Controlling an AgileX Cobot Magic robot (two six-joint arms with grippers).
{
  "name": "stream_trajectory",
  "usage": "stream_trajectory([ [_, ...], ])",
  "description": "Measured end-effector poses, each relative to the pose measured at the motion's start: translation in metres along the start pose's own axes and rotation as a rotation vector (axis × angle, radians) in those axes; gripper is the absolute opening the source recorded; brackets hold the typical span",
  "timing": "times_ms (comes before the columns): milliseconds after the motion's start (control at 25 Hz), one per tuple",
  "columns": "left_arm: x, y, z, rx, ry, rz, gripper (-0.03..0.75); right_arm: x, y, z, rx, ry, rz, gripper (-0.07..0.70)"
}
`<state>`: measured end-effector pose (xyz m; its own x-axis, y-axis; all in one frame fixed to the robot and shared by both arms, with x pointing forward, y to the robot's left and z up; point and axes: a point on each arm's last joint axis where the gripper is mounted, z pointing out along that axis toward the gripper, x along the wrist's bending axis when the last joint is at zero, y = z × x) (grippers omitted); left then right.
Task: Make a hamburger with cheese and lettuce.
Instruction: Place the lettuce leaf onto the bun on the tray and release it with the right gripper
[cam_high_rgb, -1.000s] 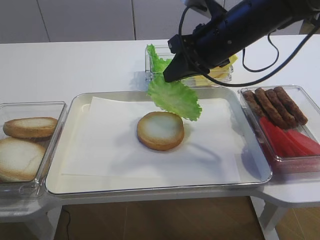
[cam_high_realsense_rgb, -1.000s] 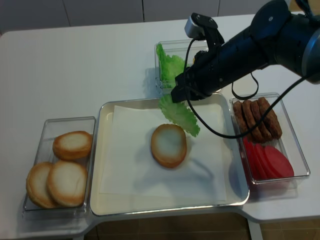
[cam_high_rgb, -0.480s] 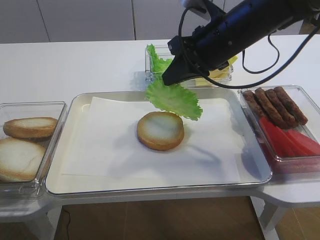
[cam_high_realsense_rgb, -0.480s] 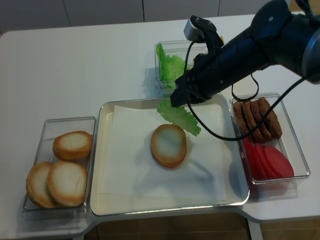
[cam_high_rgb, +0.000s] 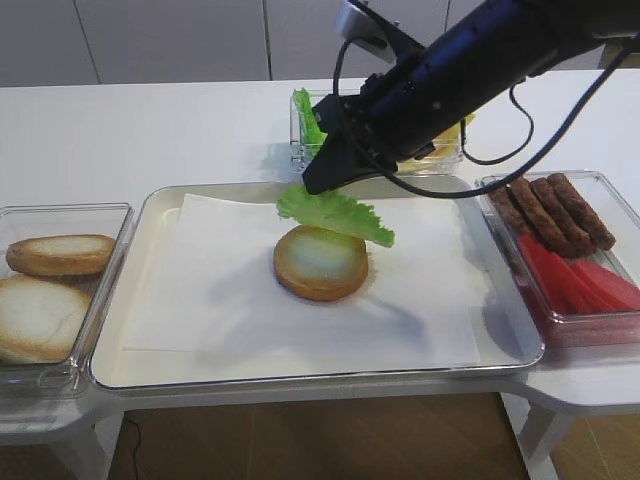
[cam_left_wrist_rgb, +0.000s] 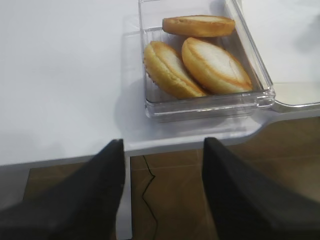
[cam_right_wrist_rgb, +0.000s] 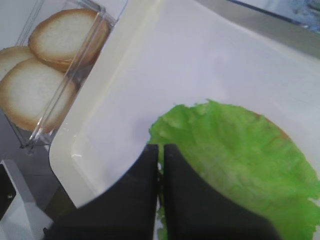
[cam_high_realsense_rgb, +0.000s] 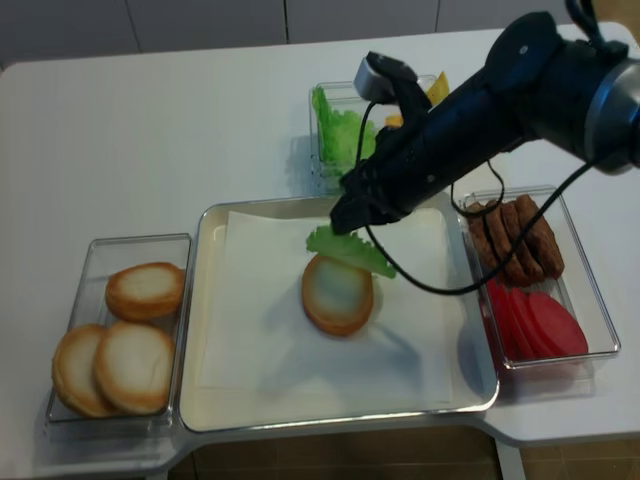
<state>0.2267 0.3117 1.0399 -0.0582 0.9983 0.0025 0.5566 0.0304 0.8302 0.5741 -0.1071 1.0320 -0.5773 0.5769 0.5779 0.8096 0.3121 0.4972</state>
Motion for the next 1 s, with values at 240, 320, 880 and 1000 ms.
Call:
stream_trajectory([
  [240, 0.000, 0.000, 0.000, 0.000, 0.000, 0.000, 0.373, 0.005, -0.001, 0.004, 0.010, 0.008, -0.011, 0.036],
  [320, 0.000, 0.000, 0.000, -0.001, 0.000, 0.000, 0.373, 0.004, -0.002, 0.004, 0.021, -0.004, -0.009, 0.036],
  [880, 0.000, 0.000, 0.000, -0.001, 0.000, 0.000, 0.373, -0.009, -0.012, 0.016, 0.130, -0.023, -0.008, 0.036],
  [1000, 0.000, 0.000, 0.000, -0.001, 0.000, 0.000, 0.373, -0.011, -0.014, 0.016, 0.147, -0.040, -0.024, 0.036],
])
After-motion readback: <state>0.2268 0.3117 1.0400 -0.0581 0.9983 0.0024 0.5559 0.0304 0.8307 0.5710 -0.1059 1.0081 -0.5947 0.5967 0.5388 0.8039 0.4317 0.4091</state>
